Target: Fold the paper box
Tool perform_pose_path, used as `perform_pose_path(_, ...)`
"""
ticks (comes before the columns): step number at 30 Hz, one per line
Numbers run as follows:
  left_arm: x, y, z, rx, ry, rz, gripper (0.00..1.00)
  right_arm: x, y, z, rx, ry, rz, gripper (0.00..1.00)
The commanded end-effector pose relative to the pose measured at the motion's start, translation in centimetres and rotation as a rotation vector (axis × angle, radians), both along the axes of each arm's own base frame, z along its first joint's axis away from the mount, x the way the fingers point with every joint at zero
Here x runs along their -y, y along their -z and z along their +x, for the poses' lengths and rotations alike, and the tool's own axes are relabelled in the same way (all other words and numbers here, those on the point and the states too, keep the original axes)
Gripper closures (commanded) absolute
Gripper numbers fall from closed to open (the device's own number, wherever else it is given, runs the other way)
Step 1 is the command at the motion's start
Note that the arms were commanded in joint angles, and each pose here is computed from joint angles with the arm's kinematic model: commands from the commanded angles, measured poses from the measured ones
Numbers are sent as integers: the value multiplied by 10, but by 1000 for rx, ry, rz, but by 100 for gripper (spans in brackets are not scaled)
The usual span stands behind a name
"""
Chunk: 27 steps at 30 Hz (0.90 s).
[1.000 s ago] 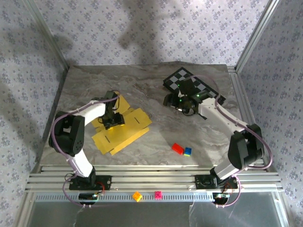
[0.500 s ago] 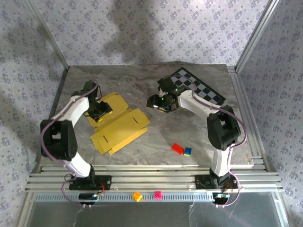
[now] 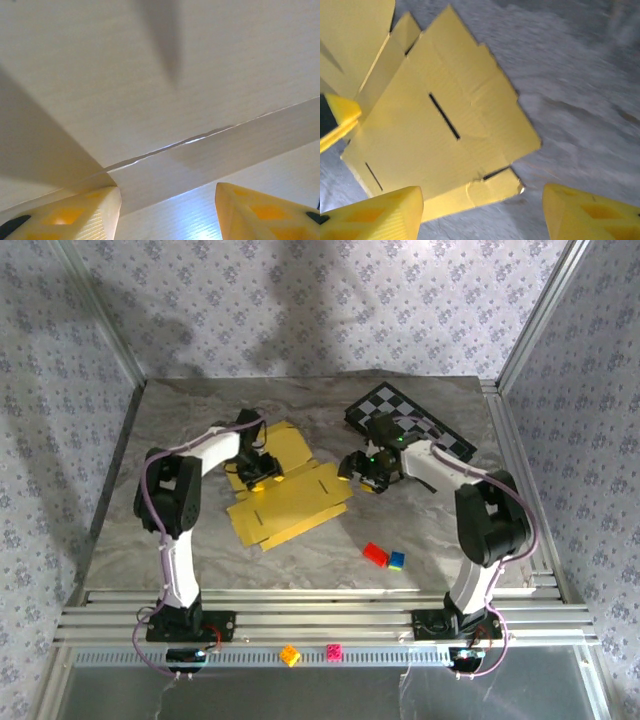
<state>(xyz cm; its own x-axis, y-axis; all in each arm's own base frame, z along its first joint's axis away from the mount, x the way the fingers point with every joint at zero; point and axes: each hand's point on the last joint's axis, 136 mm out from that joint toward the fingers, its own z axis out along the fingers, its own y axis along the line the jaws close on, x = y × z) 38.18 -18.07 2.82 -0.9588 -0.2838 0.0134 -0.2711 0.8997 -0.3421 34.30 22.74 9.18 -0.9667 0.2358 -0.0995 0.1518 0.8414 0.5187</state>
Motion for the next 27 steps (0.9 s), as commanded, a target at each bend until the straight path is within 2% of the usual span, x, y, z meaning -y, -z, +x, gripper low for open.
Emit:
perform_pose_path(1, 26, 5, 18, 10, -40, -53, 45, 1, -8, -26, -44, 33, 66, 34)
perform_pose_path(6, 32, -55, 40, 149, -64, -95, 41, 3, -3, -42, -50, 70, 91, 34)
perform_pose_path(11, -7, -92, 27, 192, -161, -91, 38, 11, 1, -24, -44, 103, 98, 34)
perform_pose_path(15, -57, -78, 1, 139, -263, -102, 40, -4, 0, -9, -38, 78, 105, 34)
perform_pose_path(19, -87, -52, -16, 91, -355, -215, 44, -30, 0, 9, -19, 36, 103, 38)
perform_pose_path(22, -87, -45, -10, 132, -318, -268, 43, -49, 6, 22, -23, 11, 115, 43)
perform_pose_path(24, -86, -38, -6, 141, -272, -267, 43, -58, 14, 30, -36, 2, 119, 48)
perform_pose_path(27, -85, -27, 0, 152, -214, -255, 43, -62, 25, 40, -64, 7, 111, 50)
